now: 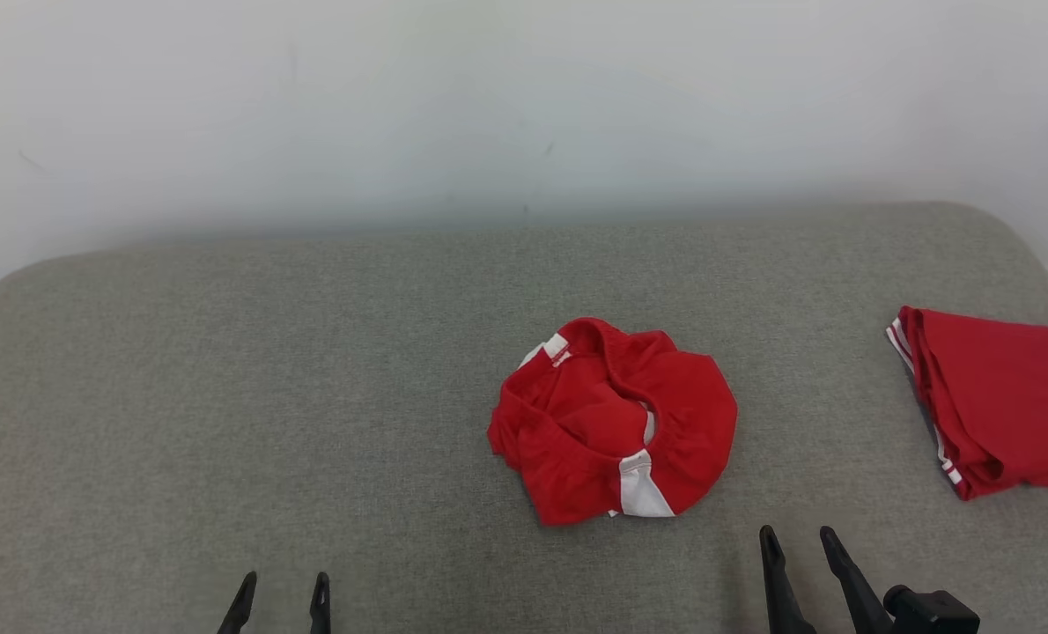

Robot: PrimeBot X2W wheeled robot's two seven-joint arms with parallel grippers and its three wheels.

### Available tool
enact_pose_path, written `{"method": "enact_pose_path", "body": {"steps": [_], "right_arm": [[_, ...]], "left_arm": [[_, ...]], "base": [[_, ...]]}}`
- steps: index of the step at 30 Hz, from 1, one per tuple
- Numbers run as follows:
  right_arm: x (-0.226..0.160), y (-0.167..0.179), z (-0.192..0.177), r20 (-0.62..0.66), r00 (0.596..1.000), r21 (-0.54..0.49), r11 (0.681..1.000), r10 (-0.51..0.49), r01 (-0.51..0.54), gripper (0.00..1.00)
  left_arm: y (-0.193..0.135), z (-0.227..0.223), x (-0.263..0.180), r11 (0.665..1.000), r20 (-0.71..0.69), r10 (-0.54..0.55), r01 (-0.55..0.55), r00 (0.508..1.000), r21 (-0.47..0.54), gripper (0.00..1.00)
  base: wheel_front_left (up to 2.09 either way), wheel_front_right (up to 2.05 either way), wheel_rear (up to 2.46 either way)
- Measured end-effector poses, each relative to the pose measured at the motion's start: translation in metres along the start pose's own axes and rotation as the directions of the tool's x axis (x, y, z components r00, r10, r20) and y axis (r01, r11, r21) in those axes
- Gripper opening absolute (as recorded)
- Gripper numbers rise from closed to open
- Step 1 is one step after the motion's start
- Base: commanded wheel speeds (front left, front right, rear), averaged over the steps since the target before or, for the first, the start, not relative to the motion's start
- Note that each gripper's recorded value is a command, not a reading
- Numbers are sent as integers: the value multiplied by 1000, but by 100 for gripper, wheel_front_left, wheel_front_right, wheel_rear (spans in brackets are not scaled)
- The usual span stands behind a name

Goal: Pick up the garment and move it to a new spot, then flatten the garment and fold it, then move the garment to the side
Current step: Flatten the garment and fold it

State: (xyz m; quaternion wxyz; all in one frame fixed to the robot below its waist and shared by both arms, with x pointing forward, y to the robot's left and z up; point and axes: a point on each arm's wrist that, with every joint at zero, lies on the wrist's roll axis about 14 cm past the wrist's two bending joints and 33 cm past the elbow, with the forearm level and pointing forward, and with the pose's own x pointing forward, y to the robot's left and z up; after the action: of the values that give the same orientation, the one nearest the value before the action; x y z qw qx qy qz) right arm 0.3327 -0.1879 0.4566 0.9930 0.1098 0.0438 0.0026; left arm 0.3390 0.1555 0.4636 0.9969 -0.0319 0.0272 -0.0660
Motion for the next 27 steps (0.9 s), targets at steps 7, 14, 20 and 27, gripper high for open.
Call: {"method": "enact_pose_path", "body": {"steps": [7, 14, 20, 27], "right_arm": [[-9, -14, 2, 10, 999, 4, 999, -48, 48, 100], [-20, -33, 5, 23, 993, 9, 993, -114, 114, 100], [-30, -48, 7, 28, 985, 13, 986, -168, 168, 100], [-36, -59, 8, 34, 976, 21, 977, -213, 212, 100]], "left_arm": [[-41, 8, 33, 984, -4, -169, 169, 986, 47, 100], [-113, 21, 66, 901, -73, -412, 418, 908, 116, 100], [-176, 26, 76, 769, -164, -600, 620, 783, 151, 100], [-216, 14, 82, 625, -291, -700, 757, 652, 193, 100]], "base": [[0, 0, 0], [0, 0, 0], [0, 0, 0], [0, 0, 0]]}}
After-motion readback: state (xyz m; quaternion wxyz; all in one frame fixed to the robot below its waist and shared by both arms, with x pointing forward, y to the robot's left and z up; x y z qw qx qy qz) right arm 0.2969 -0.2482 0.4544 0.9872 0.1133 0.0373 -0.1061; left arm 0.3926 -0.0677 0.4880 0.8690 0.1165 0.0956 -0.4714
